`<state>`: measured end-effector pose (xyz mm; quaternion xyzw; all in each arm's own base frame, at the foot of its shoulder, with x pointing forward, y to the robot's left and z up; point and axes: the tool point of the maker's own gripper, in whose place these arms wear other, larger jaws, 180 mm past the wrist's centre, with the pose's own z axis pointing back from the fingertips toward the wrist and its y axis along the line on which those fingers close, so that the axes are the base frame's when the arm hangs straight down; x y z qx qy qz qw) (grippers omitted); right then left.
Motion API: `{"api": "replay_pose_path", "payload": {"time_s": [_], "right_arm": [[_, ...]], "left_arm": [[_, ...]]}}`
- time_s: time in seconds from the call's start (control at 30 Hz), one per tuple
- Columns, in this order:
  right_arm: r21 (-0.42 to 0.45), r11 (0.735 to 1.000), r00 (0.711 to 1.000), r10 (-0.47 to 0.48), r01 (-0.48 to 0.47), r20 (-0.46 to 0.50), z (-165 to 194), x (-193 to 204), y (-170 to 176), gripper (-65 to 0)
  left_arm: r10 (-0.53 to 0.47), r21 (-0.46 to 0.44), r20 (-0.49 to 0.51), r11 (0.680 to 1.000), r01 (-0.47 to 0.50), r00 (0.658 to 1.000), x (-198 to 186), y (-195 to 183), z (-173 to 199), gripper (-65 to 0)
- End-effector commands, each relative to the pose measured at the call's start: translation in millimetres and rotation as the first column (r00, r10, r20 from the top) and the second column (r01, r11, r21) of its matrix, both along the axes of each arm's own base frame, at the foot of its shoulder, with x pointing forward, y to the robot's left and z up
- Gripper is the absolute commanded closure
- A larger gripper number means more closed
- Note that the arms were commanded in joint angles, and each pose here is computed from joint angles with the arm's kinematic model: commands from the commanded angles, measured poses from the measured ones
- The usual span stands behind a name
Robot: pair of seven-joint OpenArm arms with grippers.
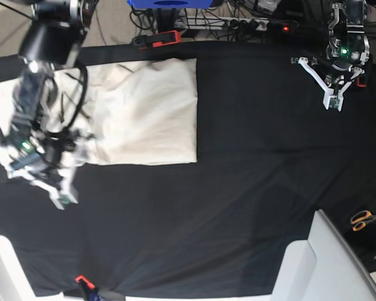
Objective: Fold the T-shirt properly
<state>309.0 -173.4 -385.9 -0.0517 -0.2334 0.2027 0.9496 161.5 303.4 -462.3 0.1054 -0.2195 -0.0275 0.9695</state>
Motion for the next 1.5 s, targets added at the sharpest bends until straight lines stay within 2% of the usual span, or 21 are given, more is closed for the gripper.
{"api": "replay_pose_path", "payload": {"time_s": [0.0, 0.07, 0.17, 0.3, 0.43, 0.5, 0.63, 1.03, 1.13, 1.47], "right_arm": [[0.008, 1.0, 1.0, 0.003, -0.003, 0.014, 7, -6, 6, -36.2], [0.032, 0.999, 1.0, 0.004, -0.004, 0.013, 10, -26, 12, -36.2], [0.118, 0.993, 0.999, 0.024, -0.019, -0.046, -3, -61, 27, -36.2], [0.259, 0.966, 0.993, 0.051, -0.022, -0.106, -22, -99, 52, -36.2], [0.329, 0.944, 0.988, 0.05, 0.0, -0.143, -36, -114, 63, -36.2], [0.375, 0.926, 0.986, 0.021, 0.043, -0.165, -47, -119, 63, -36.2], [0.481, 0.868, 0.979, -0.028, 0.123, -0.2, -59, -126, 65, -36.2], [0.52, 0.839, 0.969, -0.031, 0.159, -0.246, -76, -135, 74, -36.2], [0.528, 0.834, 0.972, -0.037, 0.158, -0.233, -76, -133, 74, -36.2], [0.531, 0.833, 0.972, -0.034, 0.155, -0.231, -75, -132, 75, -36.2]], "left_arm": [[-0.005, 0.025, 0.025, 1.0, 0.004, 1.0, 6, 8, 8, 0.0], [-0.005, 0.025, 0.03, 1.0, 0.004, 1.0, 8, 8, 9, 0.0], [-0.005, 0.025, 0.045, 1.0, 0.004, 0.999, 15, 8, 12, 0.0], [-0.006, 0.026, 0.051, 1.0, 0.004, 0.999, 18, 9, 13, 0.0], [-0.006, 0.026, 0.051, 1.0, 0.004, 0.999, 18, 9, 13, 0.0], [-0.006, 0.026, 0.051, 1.0, 0.004, 0.999, 18, 9, 13, 0.0], [-0.006, 0.027, 0.047, 1.0, 0.004, 0.999, 16, 9, 13, 0.0], [-0.007, 0.039, 0.034, 0.999, 0.006, 0.999, 14, 15, 12, 0.0], [-0.008, 0.04, 0.032, 0.999, 0.007, 0.999, 13, 16, 12, 0.0], [-0.008, 0.04, 0.032, 0.999, 0.007, 0.999, 13, 16, 12, 0.0]]}}
